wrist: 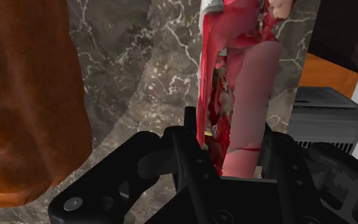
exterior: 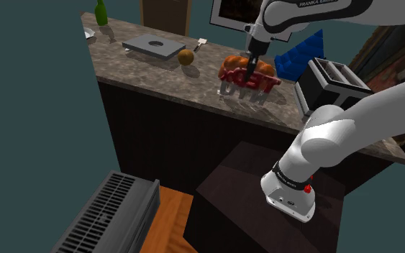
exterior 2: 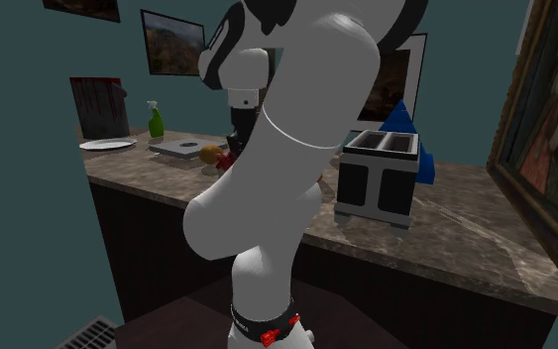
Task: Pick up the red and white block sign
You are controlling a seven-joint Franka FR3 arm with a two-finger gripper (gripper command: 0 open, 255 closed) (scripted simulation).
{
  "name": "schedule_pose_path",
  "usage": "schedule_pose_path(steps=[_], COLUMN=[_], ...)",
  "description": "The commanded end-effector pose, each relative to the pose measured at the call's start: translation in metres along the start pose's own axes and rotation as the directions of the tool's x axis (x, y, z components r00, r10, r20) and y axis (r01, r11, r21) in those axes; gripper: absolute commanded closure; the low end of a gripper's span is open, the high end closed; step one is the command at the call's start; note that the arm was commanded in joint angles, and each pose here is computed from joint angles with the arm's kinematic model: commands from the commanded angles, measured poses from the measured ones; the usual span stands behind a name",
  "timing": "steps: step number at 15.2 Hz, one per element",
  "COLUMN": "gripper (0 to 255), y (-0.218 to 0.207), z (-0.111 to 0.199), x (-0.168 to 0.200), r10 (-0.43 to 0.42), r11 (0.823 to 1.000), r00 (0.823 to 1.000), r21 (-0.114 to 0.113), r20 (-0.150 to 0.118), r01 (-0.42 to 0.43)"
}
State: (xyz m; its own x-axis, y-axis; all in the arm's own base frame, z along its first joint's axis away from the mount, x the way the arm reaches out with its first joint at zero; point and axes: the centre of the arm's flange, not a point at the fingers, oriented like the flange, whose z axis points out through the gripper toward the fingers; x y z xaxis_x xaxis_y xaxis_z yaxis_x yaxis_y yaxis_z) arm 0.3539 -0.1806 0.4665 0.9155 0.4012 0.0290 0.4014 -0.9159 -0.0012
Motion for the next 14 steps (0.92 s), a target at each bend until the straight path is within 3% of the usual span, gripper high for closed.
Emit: schedule_pose_path(steps=[1,14], gripper=[255,255], y=[0.0,0.0], z=[-0.01,-0.069], x=[0.001,0.003], r10=[0.0,0.0], r11=[1.0,1.0], r00=[1.0,1.0], r21=[0.0,0.0], r20=[0.0,0.0], r01=[0.0,0.0])
